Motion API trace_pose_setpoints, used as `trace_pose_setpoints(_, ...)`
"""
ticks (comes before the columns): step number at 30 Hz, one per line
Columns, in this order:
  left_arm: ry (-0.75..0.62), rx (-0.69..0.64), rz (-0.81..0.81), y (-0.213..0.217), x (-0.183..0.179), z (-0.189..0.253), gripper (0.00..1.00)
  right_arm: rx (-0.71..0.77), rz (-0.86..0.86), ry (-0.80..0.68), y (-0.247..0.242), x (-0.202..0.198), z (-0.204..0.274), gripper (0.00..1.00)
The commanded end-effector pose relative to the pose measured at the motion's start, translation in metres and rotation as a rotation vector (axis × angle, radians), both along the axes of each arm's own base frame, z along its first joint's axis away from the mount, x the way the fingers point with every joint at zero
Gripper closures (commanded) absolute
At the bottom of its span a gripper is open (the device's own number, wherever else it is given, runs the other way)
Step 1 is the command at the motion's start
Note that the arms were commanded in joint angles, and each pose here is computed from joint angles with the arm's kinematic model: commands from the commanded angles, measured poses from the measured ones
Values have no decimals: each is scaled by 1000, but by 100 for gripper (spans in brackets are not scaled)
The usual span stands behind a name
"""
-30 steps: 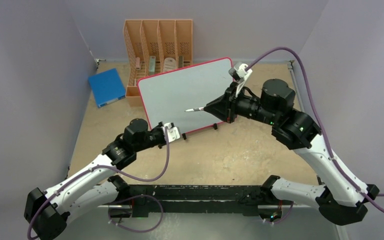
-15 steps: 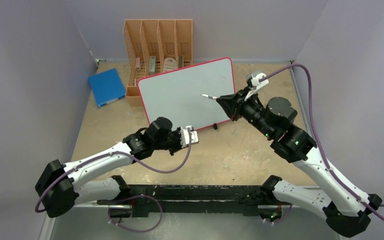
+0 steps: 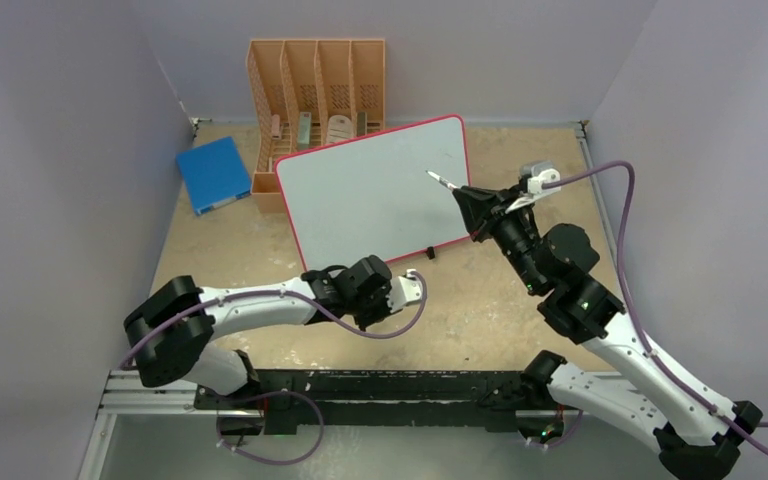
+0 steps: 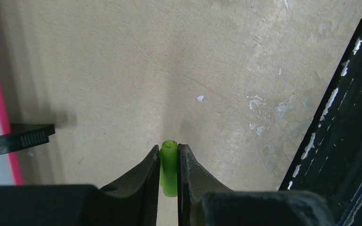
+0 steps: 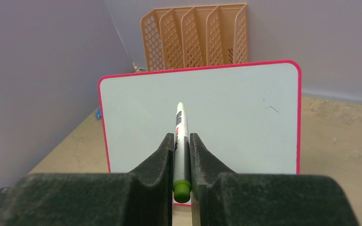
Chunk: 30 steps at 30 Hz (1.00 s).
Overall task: Write a sentence on the whiteboard
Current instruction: Place the pen cap at the center of the board.
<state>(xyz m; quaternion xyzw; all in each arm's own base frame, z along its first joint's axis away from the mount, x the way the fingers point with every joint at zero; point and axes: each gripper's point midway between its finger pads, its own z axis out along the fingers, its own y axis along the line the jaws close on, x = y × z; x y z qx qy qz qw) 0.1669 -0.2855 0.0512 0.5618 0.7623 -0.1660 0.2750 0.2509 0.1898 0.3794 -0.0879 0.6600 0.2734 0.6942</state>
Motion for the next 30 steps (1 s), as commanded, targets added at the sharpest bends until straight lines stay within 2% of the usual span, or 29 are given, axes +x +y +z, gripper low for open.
trace_pose_setpoints(1,-13,-30,55,-16,8,5,97,65,-48,-110,-12,1,24,100)
trace_pose_setpoints(5,-10,38,70,-11,13,-16,96,62,-49,-119,-12,1,19,100)
trace_pose_setpoints(10,-6,47,76,-12,14,-26,91,59,-36,-113,-8,1,12,100)
trace_pose_setpoints(13,-6,47,78,-12,14,-28,83,51,-27,-107,-5,2,8,100)
trace_pose_setpoints(16,-4,52,83,-11,14,-29,69,36,-22,-101,-3,3,3,100)
trace_pose_setpoints(18,-9,44,89,-11,15,-25,64,29,-22,-99,-3,3,1,100)
trace_pose_setpoints(26,-29,-23,111,-16,17,-2,50,5,-24,-91,-3,4,-7,100)
trace_pose_setpoints(30,-19,-13,124,-14,16,-4,46,7,-26,-87,-1,6,-7,100)
